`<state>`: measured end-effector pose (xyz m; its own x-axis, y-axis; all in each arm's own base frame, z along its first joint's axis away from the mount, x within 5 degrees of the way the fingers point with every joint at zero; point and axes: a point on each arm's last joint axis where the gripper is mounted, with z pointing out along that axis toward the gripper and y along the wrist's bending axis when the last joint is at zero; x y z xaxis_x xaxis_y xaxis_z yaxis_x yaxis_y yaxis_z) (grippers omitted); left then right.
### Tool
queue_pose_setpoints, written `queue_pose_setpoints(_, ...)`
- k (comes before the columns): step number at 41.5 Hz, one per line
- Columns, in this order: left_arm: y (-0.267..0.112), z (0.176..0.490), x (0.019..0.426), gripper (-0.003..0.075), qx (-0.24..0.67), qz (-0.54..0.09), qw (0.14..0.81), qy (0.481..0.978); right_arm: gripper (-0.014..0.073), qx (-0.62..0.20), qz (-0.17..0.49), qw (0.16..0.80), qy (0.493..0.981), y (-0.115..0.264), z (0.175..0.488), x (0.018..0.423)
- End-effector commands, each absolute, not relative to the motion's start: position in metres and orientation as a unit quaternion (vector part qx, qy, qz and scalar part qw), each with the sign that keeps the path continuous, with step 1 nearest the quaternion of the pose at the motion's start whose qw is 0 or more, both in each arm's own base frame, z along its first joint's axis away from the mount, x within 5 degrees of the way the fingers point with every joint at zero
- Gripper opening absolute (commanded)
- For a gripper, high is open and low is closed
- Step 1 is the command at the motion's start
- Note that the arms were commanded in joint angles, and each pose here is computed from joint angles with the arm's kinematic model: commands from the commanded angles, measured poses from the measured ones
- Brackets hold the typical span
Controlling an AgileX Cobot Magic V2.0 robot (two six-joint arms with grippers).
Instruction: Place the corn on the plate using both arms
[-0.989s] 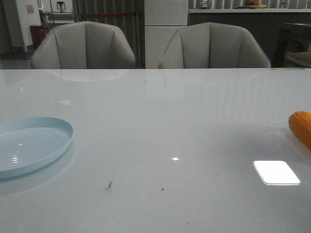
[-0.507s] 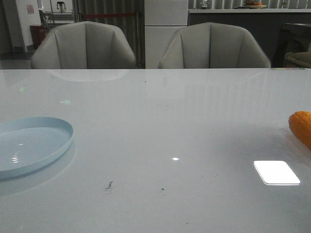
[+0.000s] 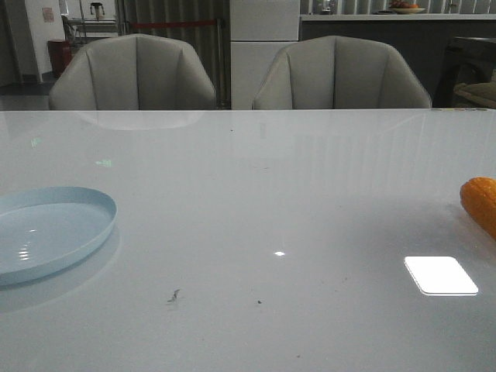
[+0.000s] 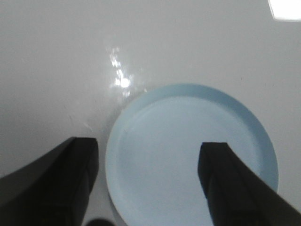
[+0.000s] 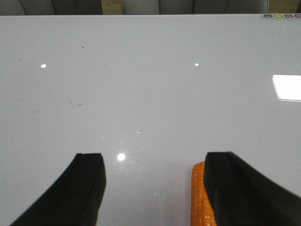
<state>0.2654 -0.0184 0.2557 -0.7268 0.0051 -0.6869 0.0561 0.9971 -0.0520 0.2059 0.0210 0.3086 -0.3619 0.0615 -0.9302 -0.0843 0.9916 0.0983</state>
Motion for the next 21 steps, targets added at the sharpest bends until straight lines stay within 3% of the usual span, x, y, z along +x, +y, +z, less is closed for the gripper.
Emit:
queue_pose_setpoints(1,-0.014,0.261,0.289,0.0508,-0.031,-0.054,0.345,0.937,0.0550,-0.002,0.063,0.610,0.790,0.020,0.329,0.208)
queue_pose_setpoints(10,0.007,0.238,0.326,0.0507,-0.081,-0.062,0.229,0.968,0.0550,-0.006,0.066,0.592,0.803,0.021,0.325,0.206)
queue_pose_setpoints(21,0.020,0.221,0.351,0.0507,-0.096,-0.062,0.178,0.977,0.0550,-0.007,0.067,0.589,0.806,0.021,0.325,0.206)
